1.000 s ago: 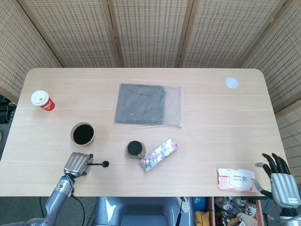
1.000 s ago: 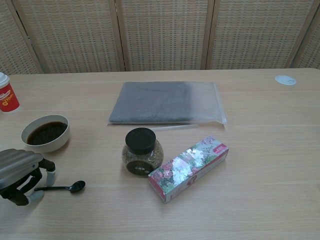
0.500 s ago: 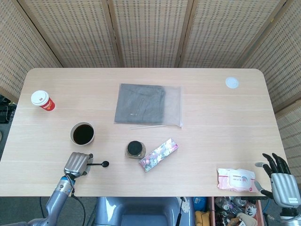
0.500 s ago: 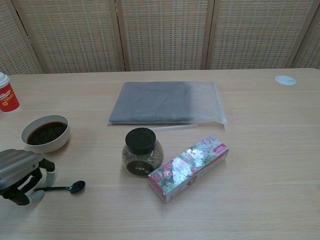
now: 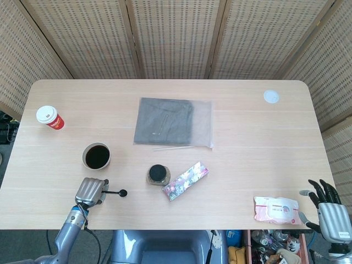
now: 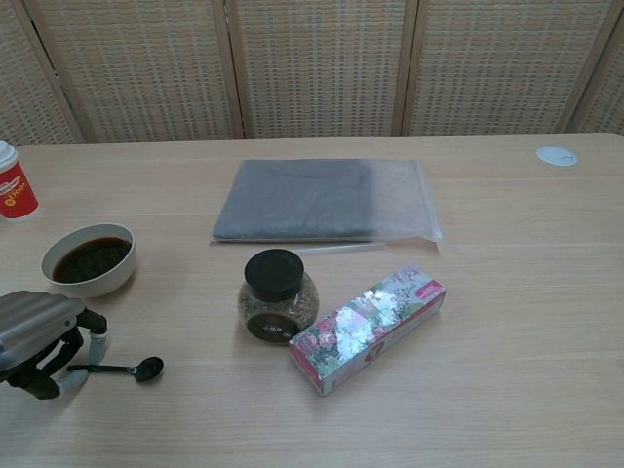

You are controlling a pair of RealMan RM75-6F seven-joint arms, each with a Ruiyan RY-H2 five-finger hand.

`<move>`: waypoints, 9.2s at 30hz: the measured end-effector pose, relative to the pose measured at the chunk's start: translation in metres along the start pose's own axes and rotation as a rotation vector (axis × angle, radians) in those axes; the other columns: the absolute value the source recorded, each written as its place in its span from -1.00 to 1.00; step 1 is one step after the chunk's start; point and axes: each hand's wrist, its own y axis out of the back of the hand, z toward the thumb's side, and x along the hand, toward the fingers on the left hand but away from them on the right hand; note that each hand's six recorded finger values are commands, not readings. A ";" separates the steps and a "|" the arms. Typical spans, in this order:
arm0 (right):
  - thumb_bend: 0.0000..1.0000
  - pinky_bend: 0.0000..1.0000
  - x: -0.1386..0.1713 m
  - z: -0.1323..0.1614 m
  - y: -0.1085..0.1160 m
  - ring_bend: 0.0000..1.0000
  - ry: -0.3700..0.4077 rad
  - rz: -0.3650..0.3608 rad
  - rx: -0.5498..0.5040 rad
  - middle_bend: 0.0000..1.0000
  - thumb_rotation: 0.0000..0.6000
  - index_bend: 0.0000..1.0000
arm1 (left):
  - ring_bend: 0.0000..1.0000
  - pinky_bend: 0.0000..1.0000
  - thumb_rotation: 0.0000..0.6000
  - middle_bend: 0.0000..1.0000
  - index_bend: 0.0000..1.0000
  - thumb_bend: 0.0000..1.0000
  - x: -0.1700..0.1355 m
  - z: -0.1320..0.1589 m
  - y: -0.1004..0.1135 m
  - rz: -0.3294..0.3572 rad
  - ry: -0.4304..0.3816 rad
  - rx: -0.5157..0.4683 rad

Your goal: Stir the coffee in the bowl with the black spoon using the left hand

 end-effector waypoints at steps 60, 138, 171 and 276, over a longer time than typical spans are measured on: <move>-0.23 -0.73 0.001 0.004 -0.001 -0.88 0.020 -0.006 -0.016 -0.56 1.00 -0.26 | 0.56 0.43 1.00 0.66 0.40 -0.16 -0.002 -0.054 0.129 0.306 0.018 0.493; -0.23 -0.73 0.004 -0.015 -0.006 -0.88 -0.043 0.008 -0.017 -0.56 1.00 -0.26 | 0.56 0.43 1.00 0.66 0.45 -0.16 0.083 -0.038 0.112 0.244 -0.006 0.903; -0.23 -0.73 0.009 -0.019 -0.007 -0.88 -0.057 0.010 -0.025 -0.56 1.00 -0.26 | 0.56 0.43 1.00 0.66 0.45 -0.17 0.084 -0.049 0.117 0.240 0.028 0.868; -0.23 -0.73 0.004 -0.014 -0.003 -0.88 -0.028 -0.002 -0.025 -0.55 1.00 -0.26 | 0.09 0.34 1.00 0.05 -0.45 -0.46 -0.015 -0.079 0.145 0.336 0.163 0.458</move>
